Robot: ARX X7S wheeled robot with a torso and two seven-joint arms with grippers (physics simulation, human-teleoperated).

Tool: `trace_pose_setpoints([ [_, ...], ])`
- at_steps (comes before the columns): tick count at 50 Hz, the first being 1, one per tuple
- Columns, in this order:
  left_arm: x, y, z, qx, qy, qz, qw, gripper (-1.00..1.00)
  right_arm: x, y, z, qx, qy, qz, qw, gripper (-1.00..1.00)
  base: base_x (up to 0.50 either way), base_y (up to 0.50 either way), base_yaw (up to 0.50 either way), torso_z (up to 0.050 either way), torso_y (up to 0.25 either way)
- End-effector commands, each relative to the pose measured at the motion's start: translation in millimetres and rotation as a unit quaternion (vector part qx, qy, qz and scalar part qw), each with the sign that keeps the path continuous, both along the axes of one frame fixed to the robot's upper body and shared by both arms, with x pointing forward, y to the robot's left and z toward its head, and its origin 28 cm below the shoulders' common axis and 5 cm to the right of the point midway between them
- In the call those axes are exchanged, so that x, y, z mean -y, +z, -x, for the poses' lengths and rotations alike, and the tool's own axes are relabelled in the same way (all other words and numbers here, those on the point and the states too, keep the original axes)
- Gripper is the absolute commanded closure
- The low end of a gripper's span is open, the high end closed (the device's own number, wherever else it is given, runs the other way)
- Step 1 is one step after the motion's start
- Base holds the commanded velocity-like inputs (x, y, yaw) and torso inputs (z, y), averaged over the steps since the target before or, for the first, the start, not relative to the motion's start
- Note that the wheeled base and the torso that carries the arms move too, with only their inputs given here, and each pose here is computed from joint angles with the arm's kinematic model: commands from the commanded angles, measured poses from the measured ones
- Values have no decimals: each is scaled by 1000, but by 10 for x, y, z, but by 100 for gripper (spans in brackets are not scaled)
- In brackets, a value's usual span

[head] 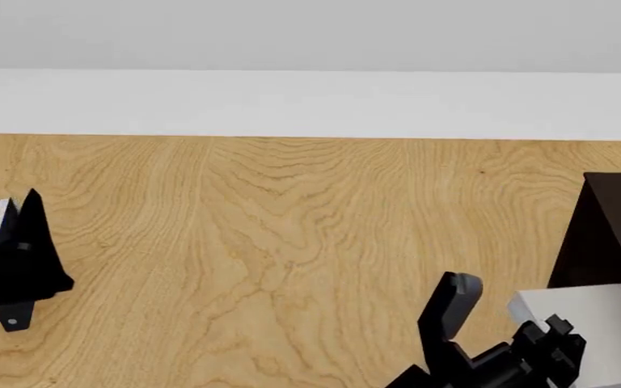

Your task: Pick up the book on the right and place it on the cabinet shelf.

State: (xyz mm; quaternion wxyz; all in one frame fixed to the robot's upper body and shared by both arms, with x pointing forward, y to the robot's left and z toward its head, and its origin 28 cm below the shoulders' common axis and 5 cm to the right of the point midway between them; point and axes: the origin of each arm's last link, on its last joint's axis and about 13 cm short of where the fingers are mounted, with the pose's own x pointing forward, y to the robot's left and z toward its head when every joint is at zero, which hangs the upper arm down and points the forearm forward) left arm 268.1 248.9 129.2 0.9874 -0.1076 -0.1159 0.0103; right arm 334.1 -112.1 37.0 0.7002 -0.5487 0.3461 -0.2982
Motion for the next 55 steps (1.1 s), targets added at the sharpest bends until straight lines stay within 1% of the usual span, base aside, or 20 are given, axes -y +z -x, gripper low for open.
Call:
trace_pose_setpoints([
  [1, -4, -60, -52, -4, 5, -9, 1000, -100, 199, 74, -13, -3, 23, 108, 994, 100, 0, 0, 0, 0, 0],
  [11, 39, -60, -64, -10, 6, -21, 1000, -100, 321, 8, 37, -19, 17, 98, 995, 100, 0, 0, 0, 1, 1],
  [20, 35, -71, -102, -16, 14, -28, 999, -100, 400, -2, 44, -19, 13, 93, 995, 100, 0, 0, 0, 0, 1],
  [26, 31, -58, -135, -17, 18, -32, 999, -100, 486, 5, 42, -17, 9, 88, 996, 100, 0, 0, 0, 0, 2],
  [36, 87, -41, -233, -25, 23, -39, 999, -100, 609, -8, 73, -22, 1, 94, 995, 100, 0, 0, 0, 0, 1],
  [44, 145, -85, -323, -32, 20, -49, 998, -100, 679, -50, 119, -32, -3, 94, 995, 100, 0, 0, 0, 1, 1],
  [55, 156, -74, -338, -34, 27, -59, 997, -100, 679, -50, 119, -32, -3, 94, 995, 100, 0, 0, 0, 0, 1],
])
